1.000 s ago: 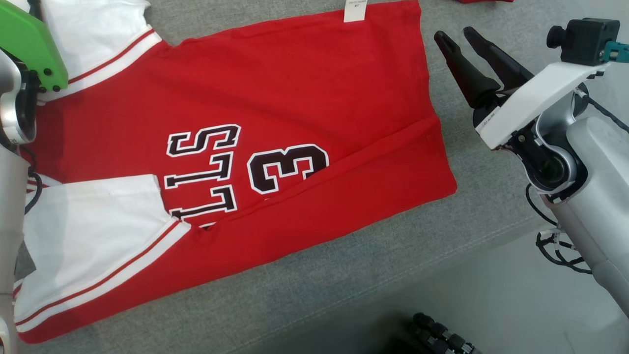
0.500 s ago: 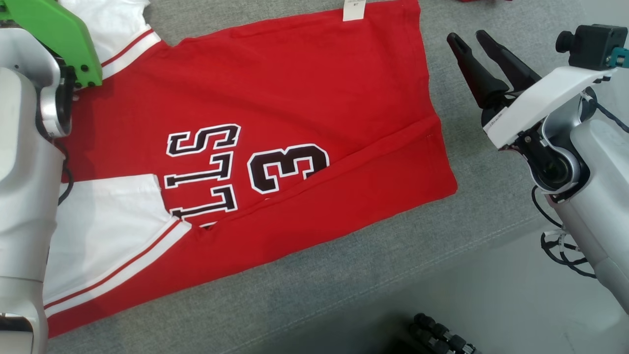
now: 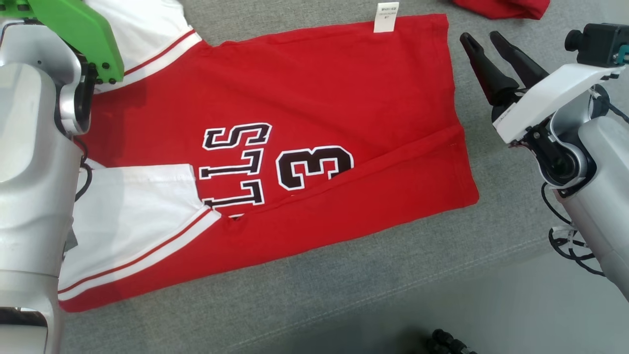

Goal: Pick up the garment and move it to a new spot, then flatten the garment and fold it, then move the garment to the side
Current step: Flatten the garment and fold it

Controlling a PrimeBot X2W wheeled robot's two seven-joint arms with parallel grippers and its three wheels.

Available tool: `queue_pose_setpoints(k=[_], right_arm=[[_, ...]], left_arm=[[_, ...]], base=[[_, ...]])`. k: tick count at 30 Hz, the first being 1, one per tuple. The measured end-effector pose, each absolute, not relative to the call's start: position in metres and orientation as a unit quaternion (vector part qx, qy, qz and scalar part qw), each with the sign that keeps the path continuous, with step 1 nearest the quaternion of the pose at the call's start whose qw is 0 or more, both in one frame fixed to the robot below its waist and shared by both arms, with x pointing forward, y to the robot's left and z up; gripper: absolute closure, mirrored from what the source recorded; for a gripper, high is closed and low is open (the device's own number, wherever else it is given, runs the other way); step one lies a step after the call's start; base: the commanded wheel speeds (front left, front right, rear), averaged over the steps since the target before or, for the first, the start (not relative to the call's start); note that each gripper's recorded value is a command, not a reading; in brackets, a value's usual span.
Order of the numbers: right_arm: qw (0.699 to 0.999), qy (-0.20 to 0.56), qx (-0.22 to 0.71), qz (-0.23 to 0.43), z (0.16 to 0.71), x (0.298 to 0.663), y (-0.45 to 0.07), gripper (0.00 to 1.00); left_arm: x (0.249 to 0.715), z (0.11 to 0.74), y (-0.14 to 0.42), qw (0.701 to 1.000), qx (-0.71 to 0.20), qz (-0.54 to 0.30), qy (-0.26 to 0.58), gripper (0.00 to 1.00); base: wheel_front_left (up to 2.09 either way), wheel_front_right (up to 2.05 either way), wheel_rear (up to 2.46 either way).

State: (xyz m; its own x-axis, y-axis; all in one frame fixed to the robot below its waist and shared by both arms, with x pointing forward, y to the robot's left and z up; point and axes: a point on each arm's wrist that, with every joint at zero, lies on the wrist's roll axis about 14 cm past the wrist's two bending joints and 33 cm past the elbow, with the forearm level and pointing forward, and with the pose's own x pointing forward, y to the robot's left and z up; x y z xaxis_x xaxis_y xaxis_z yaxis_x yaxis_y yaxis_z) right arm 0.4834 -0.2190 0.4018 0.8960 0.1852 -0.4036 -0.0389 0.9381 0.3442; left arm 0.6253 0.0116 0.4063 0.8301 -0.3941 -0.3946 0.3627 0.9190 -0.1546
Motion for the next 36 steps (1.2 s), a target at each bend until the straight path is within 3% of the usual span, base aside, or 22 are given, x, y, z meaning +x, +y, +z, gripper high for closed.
queue_pose_setpoints(k=[11,31,32,33,36], right_arm=[[0.955,0.251,0.145,0.065,0.395,0.505,-0.219,0.0],[0.934,0.314,0.141,0.094,0.364,0.52,-0.185,0.0],[0.934,0.316,0.14,0.092,0.362,0.52,-0.186,0.14],[0.934,0.317,0.139,0.091,0.362,0.519,-0.186,0.43],[0.933,0.319,0.138,0.087,0.36,0.52,-0.188,0.65]], left_arm=[[0.621,0.461,0.008,0.961,-0.072,-0.232,0.135,1.0],[0.612,0.462,0.035,0.965,-0.083,-0.218,0.12,1.0],[0.611,0.46,0.036,0.965,-0.083,-0.217,0.121,1.0],[0.61,0.459,0.036,0.965,-0.083,-0.216,0.123,1.0],[0.606,0.454,0.038,0.965,-0.084,-0.214,0.129,1.0]], base=[[0.0,0.0,0.0],[0.0,0.0,0.0],[0.0,0.0,0.0],[0.0,0.0,0.0],[0.0,0.0,0.0]])
